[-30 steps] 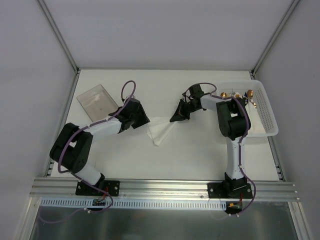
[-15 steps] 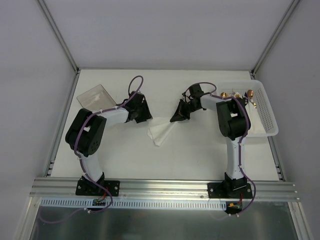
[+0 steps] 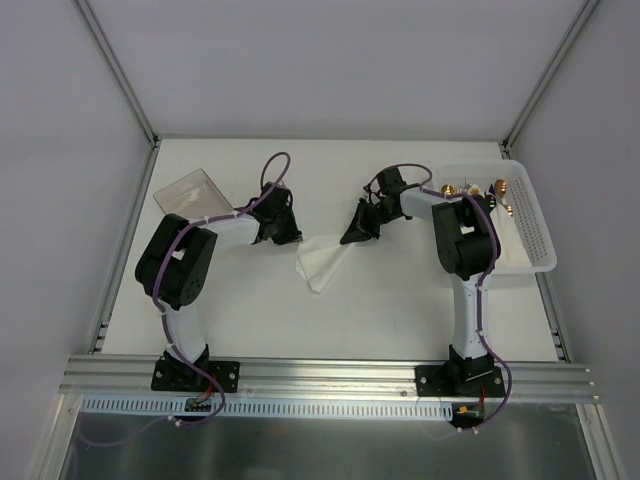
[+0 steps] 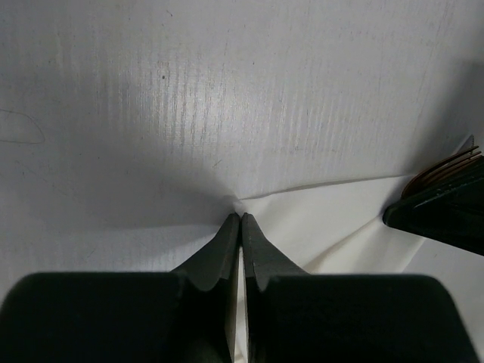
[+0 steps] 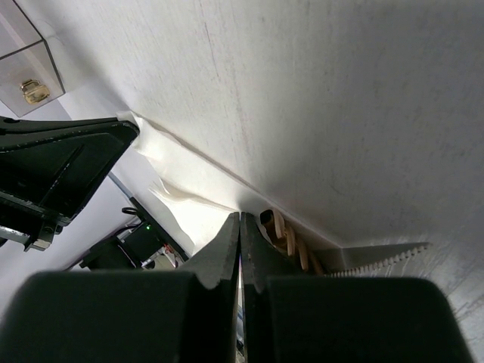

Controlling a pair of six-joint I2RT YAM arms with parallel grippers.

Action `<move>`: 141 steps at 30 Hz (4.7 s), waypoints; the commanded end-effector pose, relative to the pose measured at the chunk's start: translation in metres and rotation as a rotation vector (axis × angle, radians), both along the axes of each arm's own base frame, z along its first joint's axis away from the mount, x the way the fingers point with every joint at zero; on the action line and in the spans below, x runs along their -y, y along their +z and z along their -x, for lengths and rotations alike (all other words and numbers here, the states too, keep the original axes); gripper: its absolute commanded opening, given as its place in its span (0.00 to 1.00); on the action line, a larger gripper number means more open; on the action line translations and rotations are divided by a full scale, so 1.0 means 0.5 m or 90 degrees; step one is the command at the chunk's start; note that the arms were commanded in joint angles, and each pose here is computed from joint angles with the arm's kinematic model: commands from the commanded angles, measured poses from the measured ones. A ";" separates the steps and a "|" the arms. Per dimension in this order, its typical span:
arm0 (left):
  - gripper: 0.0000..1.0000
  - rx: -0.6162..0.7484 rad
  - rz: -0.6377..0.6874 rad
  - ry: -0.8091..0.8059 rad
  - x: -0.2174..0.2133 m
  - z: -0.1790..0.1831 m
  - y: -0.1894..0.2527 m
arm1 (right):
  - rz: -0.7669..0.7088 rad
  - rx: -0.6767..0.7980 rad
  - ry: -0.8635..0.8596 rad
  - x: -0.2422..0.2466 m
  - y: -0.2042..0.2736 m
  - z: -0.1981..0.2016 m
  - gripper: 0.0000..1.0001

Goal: Place the utensils on the paper napkin and roll it up

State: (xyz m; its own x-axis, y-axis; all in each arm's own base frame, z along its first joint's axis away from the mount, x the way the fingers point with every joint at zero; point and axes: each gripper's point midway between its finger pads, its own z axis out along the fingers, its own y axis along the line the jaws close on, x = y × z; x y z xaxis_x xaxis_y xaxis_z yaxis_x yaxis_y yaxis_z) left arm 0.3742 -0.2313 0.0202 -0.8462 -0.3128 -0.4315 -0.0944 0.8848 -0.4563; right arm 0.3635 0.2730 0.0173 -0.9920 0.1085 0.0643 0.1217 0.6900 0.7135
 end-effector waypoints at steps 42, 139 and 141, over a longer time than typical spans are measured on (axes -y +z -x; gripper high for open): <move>0.00 -0.165 0.049 -0.030 0.097 0.181 -0.122 | 0.006 0.092 0.080 0.005 0.075 0.002 0.09; 0.00 -0.243 0.225 -0.109 0.315 0.275 -0.094 | 0.143 0.046 0.127 0.092 -0.024 0.056 0.00; 0.00 -0.253 0.204 -0.100 0.306 0.276 -0.106 | 0.133 0.070 0.127 0.090 0.003 0.042 0.00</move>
State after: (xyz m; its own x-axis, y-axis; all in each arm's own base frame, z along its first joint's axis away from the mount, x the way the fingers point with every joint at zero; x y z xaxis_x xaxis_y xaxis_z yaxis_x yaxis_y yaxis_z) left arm 0.2637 -0.4044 0.0167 -0.9707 -0.2351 -0.0499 -0.1037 0.5969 -0.7956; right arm 0.3314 0.2396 0.0183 -0.9969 -0.0724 0.0321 -0.0364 0.7787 0.6264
